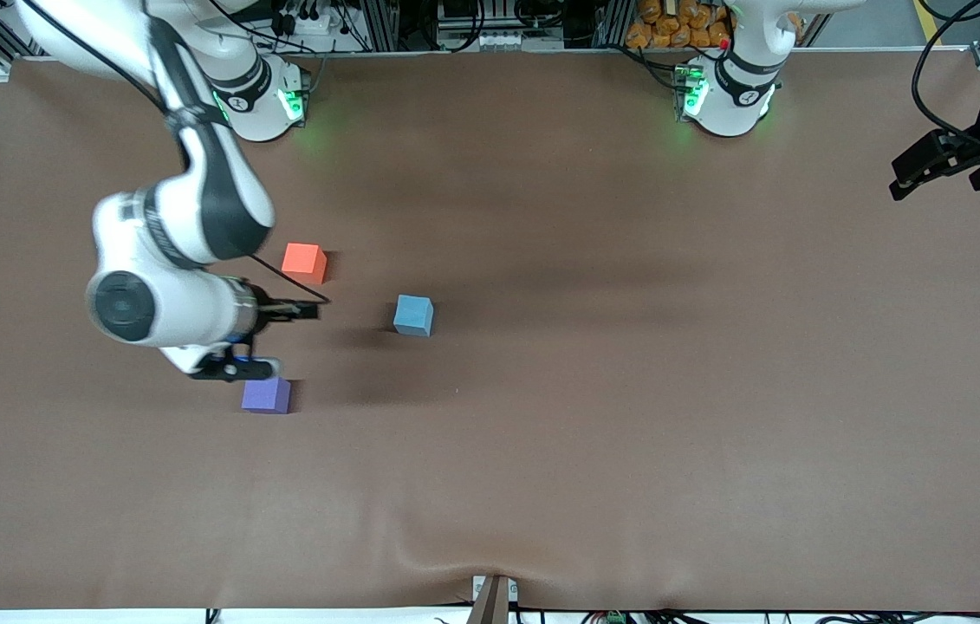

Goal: Place blue block between orange and purple blocks
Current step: 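Reach the right gripper to the light-blue cube, then close the right gripper on the light-blue cube and lift it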

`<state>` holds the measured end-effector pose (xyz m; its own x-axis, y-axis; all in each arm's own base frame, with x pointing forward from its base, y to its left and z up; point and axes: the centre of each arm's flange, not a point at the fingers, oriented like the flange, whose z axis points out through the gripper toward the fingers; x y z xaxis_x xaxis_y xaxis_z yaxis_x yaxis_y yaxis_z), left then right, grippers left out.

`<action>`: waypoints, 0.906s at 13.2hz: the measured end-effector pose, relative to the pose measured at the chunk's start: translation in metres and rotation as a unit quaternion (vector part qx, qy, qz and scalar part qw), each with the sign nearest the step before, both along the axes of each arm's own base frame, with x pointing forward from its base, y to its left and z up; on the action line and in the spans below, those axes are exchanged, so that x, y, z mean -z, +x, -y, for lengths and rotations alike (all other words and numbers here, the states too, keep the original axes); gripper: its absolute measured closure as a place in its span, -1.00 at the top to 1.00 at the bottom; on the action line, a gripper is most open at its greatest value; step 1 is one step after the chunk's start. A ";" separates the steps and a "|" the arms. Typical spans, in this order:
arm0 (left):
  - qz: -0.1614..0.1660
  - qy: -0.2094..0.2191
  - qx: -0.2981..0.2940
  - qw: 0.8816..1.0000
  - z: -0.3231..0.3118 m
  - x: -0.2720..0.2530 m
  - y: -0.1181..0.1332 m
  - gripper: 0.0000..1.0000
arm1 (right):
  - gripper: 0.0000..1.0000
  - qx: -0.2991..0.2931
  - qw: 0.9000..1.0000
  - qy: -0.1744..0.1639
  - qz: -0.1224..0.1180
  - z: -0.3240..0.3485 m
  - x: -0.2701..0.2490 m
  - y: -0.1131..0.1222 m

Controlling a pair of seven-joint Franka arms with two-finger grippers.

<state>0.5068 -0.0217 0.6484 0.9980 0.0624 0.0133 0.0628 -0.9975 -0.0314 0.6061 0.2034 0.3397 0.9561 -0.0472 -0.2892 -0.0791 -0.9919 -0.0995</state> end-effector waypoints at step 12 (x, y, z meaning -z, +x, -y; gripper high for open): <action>0.004 0.003 -0.002 1.000 0.027 0.001 0.004 1.00 | 1.00 0.033 0.998 -0.016 0.050 -0.150 0.133 -0.072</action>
